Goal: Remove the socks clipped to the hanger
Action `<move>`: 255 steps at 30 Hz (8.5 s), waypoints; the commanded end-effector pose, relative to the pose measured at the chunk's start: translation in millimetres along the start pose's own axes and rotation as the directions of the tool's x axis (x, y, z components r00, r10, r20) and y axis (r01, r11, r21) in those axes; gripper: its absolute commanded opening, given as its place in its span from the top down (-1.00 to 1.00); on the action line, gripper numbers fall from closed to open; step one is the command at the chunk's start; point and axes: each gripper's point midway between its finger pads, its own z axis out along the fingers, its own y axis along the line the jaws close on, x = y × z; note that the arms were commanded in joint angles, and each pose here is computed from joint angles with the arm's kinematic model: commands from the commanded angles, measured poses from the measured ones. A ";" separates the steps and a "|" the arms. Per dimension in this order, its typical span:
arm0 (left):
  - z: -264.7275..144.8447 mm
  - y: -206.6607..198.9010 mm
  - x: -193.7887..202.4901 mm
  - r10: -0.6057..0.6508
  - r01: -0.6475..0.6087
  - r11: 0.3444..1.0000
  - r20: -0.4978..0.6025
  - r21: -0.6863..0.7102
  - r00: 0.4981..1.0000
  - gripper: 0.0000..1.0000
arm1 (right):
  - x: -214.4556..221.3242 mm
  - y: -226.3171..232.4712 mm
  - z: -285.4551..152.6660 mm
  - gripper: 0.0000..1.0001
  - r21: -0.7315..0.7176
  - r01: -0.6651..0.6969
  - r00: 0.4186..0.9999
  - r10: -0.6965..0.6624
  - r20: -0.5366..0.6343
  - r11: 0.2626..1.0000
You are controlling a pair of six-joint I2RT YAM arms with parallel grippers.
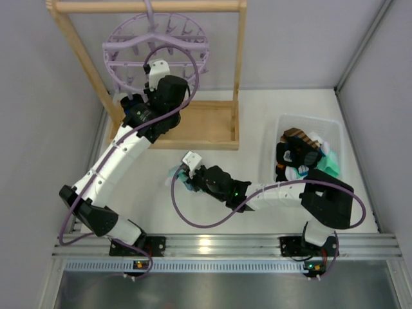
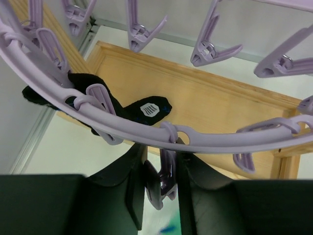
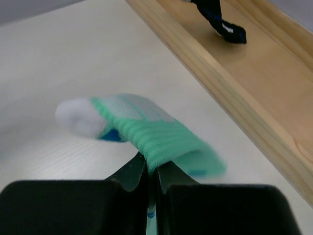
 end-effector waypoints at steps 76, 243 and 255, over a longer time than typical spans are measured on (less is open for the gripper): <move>50.4 118.1 91.5 -0.095 0.149 0.933 -0.176 0.328 0.980 -0.97 | -57.2 -193.2 -181.3 -0.99 -0.029 -0.472 0.866 0.469 0.175 0.881; -108.2 -121.4 202.6 0.036 -0.084 0.714 0.083 0.695 0.996 1.00 | -277.3 -173.8 -42.6 0.18 0.352 -0.066 0.995 0.035 0.094 0.934; -103.3 -125.9 193.6 0.054 -0.121 0.736 0.121 0.666 0.991 1.00 | -243.7 -159.1 -20.4 -0.03 0.299 -0.005 1.000 0.013 -0.025 0.954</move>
